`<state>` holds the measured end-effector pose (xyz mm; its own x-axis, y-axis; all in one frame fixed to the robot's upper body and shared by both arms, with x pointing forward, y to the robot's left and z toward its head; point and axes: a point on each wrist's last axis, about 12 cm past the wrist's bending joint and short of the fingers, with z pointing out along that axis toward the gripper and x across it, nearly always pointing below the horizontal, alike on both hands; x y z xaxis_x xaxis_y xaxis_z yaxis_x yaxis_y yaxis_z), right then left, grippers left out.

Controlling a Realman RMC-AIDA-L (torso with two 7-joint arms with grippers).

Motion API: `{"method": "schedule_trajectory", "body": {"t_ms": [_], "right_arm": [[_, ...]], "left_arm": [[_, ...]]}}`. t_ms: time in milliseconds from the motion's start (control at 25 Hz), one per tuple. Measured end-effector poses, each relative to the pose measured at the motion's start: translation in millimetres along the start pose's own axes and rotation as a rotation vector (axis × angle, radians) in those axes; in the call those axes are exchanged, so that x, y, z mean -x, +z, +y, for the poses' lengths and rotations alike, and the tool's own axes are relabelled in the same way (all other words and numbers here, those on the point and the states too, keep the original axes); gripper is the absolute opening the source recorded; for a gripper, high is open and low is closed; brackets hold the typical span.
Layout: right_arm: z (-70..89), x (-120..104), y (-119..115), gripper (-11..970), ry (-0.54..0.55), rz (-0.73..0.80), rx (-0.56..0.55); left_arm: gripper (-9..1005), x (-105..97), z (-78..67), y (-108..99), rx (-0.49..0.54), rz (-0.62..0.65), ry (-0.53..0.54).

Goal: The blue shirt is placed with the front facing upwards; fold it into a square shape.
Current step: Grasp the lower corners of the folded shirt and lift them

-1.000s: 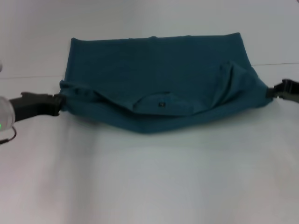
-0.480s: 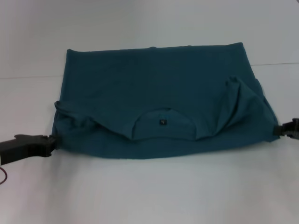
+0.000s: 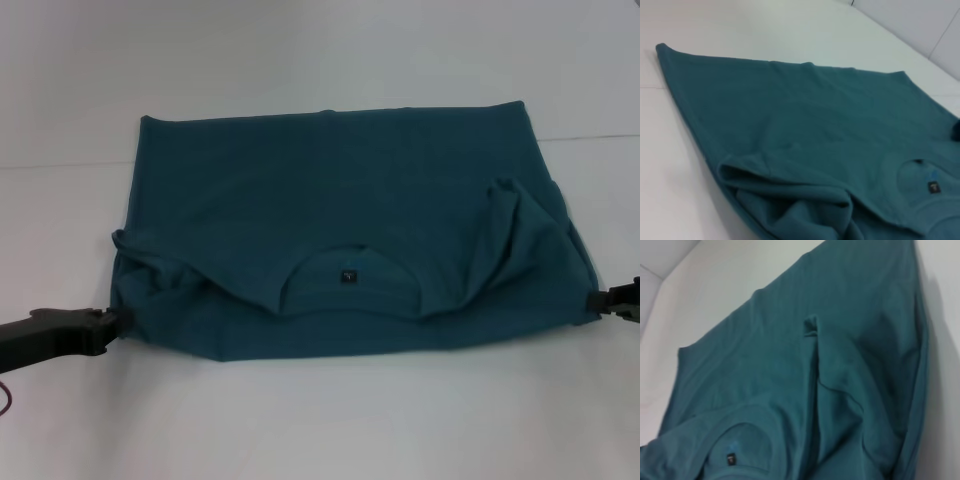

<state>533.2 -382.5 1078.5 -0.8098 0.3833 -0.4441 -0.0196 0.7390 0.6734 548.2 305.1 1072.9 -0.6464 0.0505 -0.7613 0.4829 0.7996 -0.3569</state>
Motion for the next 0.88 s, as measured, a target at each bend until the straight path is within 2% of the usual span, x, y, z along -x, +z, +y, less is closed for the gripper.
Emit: {"method": "schedule_trajectory", "body": {"t_ms": [120, 240, 320, 520, 600, 720, 880], "right_arm": [[-0.7, 0.2, -4.6, 5, 0.008, -0.011, 0.019], [2.7, 15.5, -7.4, 5, -0.004, -0.047, 0.019], [9.1, 34.5, -5.9, 6, -0.020, -0.090, 0.012], [41.9, 103.3, -1.3, 6, -0.076, -0.193, -0.004], [52.7, 118.4, -3.5, 6, -0.089, -0.204, 0.003], [50.1, 109.4, -3.5, 6, -0.081, -0.186, 0.010], [28.6, 75.3, -2.1, 7, -0.042, -0.143, -0.001]], "left_arm": [[29, -1.9, 1.4, -5.7, -0.012, -0.016, -0.019], [29, 10.8, 3.9, -5.2, -0.003, -0.042, -0.001], [30, 28.3, 5.2, -1.5, 0.001, -0.060, 0.028], [30, 99.5, 9.8, 13.1, 0.020, -0.117, 0.114], [30, 114.4, 9.9, 15.5, 0.005, -0.114, 0.111], [30, 106.2, 10.4, 13.8, -0.005, -0.105, 0.086], [30, 75.8, 13.3, 1.0, 0.014, -0.099, 0.051]]}}
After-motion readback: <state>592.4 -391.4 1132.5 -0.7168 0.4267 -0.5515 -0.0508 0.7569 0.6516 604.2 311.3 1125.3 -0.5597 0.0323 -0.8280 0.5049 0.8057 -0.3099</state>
